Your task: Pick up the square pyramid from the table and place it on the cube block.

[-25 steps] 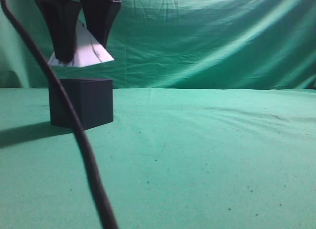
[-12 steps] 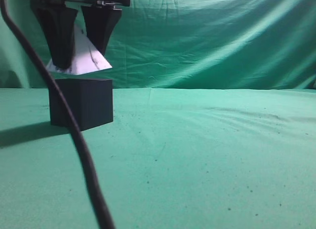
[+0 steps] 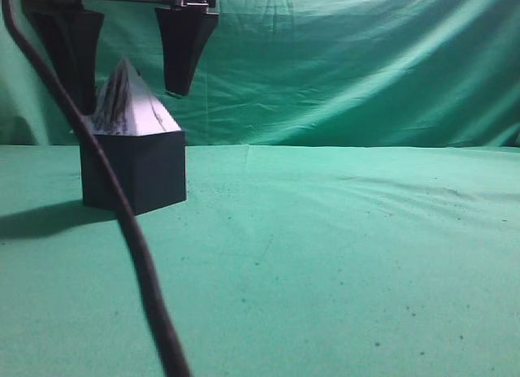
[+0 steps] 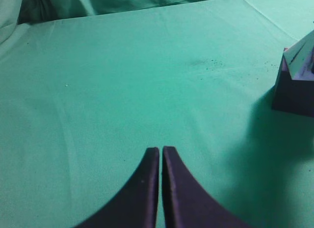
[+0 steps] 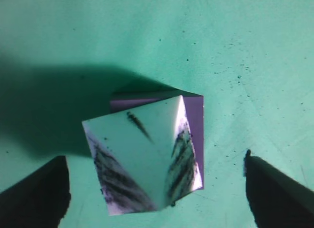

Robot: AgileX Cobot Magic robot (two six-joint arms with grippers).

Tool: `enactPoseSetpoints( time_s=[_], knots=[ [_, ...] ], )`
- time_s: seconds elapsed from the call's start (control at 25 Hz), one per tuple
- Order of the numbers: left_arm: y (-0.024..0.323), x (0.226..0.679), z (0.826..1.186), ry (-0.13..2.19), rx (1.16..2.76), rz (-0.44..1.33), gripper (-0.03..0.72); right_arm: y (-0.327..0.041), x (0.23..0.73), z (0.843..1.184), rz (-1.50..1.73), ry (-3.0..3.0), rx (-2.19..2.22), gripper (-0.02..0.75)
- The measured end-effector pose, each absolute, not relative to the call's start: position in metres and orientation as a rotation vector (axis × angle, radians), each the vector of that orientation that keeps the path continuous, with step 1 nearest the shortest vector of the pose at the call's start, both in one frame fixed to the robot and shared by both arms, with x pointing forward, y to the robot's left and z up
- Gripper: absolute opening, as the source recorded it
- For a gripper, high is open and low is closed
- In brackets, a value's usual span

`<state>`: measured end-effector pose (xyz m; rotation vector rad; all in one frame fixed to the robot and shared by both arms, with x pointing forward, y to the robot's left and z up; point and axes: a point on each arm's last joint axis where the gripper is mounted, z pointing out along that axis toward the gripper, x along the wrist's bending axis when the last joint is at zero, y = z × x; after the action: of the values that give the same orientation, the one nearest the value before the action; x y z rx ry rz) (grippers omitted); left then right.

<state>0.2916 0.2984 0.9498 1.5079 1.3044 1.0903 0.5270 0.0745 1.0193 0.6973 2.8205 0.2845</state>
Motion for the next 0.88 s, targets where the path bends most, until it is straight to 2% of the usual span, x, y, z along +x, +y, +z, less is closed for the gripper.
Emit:
enactPoseSetpoints(
  time_s=[0.12, 0.32, 0.48, 0.52, 0.56, 0.72, 0.88],
  knots=[
    [0.298, 0.292, 0.950, 1.304, 1.508, 1.090, 0.000, 0.071, 0.525, 1.034, 0.314, 2.804, 0.697, 0.629],
    [0.298, 0.292, 0.950, 1.304, 1.508, 1.090, 0.000, 0.059, 0.516, 1.098, 0.519, 2.710, 0.702, 0.392],
    [0.298, 0.292, 0.950, 1.304, 1.508, 1.090, 0.000, 0.036, 0.499, 1.155, 0.673, 2.627, 0.732, 0.099],
    [0.298, 0.292, 0.950, 1.304, 1.508, 1.090, 0.000, 0.028, 0.494, 1.169, 0.712, 2.605, 0.739, 0.058],
    [0.298, 0.292, 0.950, 1.304, 1.508, 1.090, 0.000, 0.020, 0.488, 1.183, 0.752, 2.580, 0.753, 0.034],
    [0.298, 0.292, 0.950, 1.304, 1.508, 1.090, 0.000, -0.018, 0.462, 1.222, 0.842, 2.510, 0.786, 0.048],
    [0.298, 0.292, 0.950, 1.304, 1.508, 1.090, 0.000, -0.057, 0.438, 1.229, 0.810, 2.472, 0.841, 0.048]
  ],
)
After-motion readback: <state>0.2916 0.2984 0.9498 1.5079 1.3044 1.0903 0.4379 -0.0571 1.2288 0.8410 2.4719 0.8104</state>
